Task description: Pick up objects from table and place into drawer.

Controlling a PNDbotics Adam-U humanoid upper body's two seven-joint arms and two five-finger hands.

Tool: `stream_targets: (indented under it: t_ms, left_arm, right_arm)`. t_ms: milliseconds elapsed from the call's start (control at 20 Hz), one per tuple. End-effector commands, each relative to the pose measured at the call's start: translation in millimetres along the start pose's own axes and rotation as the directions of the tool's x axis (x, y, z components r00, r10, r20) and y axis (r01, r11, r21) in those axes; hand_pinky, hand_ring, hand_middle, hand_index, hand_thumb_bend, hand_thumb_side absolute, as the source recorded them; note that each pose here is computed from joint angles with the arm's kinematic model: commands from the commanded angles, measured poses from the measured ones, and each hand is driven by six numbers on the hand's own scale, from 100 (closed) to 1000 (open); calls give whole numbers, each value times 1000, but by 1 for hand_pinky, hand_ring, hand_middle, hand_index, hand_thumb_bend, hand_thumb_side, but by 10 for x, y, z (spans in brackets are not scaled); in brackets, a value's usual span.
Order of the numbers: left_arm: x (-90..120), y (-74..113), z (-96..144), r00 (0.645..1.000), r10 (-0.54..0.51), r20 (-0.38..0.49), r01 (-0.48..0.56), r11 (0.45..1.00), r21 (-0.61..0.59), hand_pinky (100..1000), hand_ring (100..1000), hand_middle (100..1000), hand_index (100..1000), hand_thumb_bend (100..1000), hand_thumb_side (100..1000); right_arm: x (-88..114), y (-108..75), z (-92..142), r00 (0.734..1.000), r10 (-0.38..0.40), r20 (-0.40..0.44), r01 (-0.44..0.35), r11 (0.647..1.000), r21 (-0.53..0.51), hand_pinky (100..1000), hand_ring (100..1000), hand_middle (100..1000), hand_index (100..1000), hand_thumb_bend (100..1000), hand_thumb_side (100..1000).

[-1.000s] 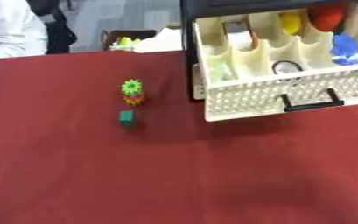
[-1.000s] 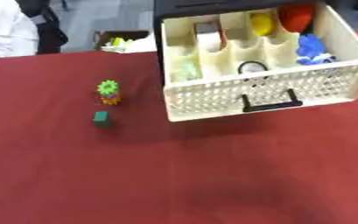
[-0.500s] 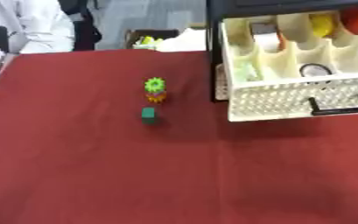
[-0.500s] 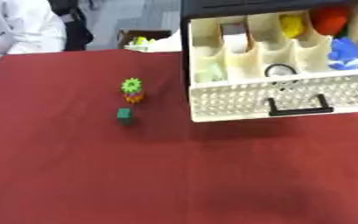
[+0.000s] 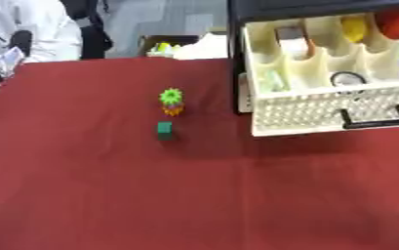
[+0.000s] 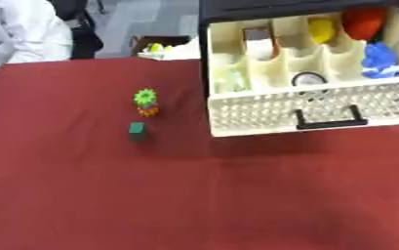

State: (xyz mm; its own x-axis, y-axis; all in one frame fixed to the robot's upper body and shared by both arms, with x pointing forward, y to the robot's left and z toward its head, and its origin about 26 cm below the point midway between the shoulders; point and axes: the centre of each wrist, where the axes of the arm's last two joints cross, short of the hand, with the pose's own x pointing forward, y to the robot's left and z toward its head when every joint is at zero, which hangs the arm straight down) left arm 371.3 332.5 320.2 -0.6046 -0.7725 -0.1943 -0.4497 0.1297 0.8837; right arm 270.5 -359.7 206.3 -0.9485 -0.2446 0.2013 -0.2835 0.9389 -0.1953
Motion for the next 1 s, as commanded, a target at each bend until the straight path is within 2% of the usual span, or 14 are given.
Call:
stream_targets:
  t_ms: [50,350,600,800,1000]
  left_arm:
    - [-68,35,-95,1000,-21,14,21,999,-28,793,858,822,1000,100,815]
    - [-81,-88,-353,998,6,56,-1,996,-85,802,871,839,1000,100,905]
    - [-56,-204,-547,996,43,82,-31,990,-138,802,875,846,1000,100,925]
    - [-28,-355,-654,991,103,80,-87,979,-184,805,885,857,1000,100,999]
    - [0,-511,-710,984,167,62,-147,958,-248,812,893,856,984,100,1000]
  right_arm:
    - [34,-9,-78,1000,4,25,-5,999,42,813,793,792,895,100,1000]
    - [13,23,-64,1000,2,22,-3,999,54,812,790,790,892,100,1000]
    - [-14,32,-161,999,-7,39,4,998,58,812,789,790,891,100,1000]
    - [-26,37,-206,999,-8,39,6,999,53,812,788,789,889,100,1000]
    - [-35,46,-216,999,-8,33,6,999,50,812,787,788,889,100,1000]
